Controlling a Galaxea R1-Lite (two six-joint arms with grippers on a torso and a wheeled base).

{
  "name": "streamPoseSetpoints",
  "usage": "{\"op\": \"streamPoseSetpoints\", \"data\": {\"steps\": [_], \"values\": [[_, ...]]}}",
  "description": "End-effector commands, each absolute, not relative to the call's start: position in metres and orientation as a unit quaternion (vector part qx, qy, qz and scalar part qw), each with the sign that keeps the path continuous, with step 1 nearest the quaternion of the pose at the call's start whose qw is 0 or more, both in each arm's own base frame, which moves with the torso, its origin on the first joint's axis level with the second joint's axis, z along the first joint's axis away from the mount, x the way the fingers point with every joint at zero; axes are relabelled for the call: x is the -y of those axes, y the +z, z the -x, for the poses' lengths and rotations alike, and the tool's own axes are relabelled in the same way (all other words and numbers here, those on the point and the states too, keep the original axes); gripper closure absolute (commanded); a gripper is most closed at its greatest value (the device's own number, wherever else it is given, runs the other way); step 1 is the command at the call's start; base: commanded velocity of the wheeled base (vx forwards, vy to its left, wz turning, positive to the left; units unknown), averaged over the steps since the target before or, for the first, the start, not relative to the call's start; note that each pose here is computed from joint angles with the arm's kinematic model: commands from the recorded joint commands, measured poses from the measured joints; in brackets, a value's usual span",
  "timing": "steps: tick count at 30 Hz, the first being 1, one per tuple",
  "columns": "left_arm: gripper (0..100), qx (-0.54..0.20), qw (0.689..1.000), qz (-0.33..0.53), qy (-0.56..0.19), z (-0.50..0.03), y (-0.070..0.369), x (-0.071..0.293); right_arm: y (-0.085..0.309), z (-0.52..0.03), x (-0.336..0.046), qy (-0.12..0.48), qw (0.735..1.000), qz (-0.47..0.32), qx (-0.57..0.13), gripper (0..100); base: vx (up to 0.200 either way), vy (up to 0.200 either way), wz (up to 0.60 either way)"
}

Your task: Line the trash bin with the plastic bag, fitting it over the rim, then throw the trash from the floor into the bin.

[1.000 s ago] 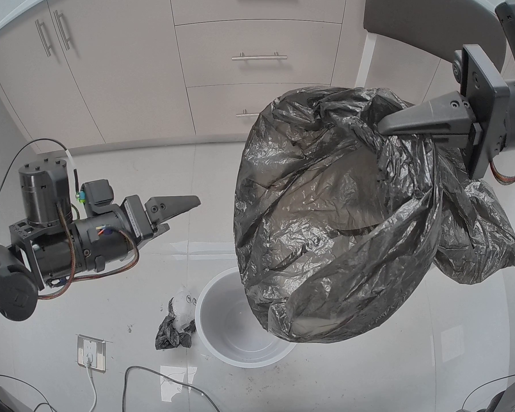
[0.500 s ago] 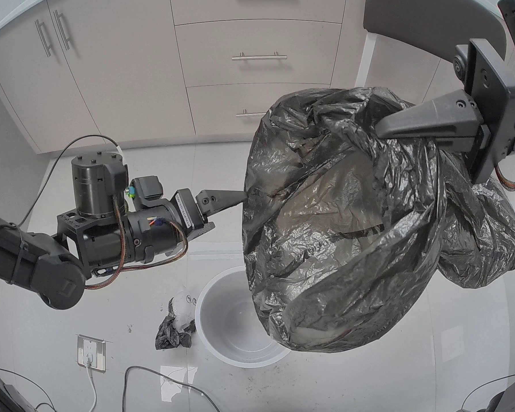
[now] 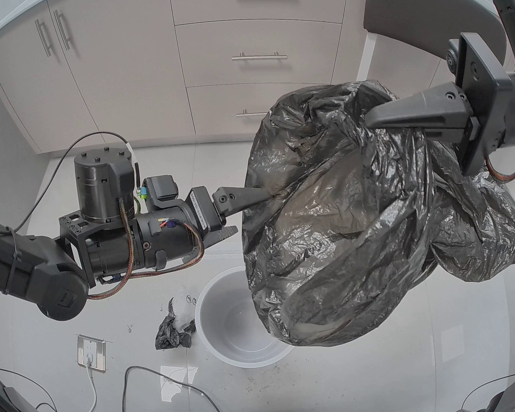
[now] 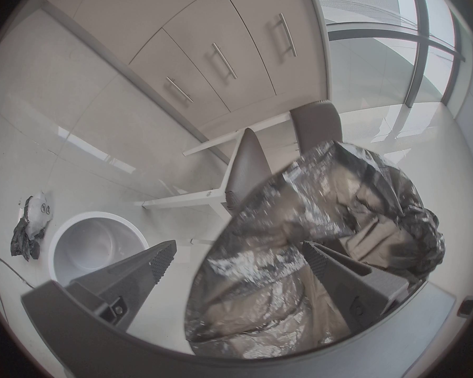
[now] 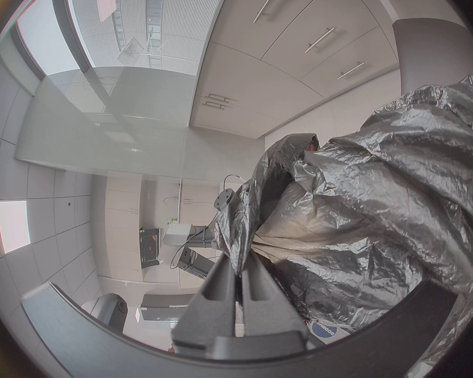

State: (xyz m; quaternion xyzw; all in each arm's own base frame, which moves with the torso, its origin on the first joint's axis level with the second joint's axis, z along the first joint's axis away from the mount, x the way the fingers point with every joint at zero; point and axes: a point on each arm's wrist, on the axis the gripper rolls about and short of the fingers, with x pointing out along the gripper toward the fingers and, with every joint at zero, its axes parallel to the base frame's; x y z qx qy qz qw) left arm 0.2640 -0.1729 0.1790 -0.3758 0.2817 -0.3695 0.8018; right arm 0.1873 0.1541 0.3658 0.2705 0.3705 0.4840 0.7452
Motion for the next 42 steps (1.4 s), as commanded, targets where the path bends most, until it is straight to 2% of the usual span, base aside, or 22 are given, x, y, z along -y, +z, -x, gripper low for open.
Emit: {"op": "streamPoseSetpoints", "data": {"steps": [1,20,42], "values": [[0,-0.278,0.797,0.374,-0.384,-0.256,0.185,0.177,0.363,-0.193,-0.159,0.481,0.746,-0.27,-0.373,100,0.0,0.0,0.0],[0,-0.307,0.798,0.368,-0.366,-0.271,0.161,0.185,0.377,-0.178,-0.152,0.499,0.745,-0.27,-0.352,100,0.0,0.0,0.0],[0,-0.287,0.786,0.386,-0.389,-0.271,0.171,0.19,0.381,-0.166,-0.15,0.509,0.735,-0.277,-0.353,100,0.0,0.0,0.0]]}}
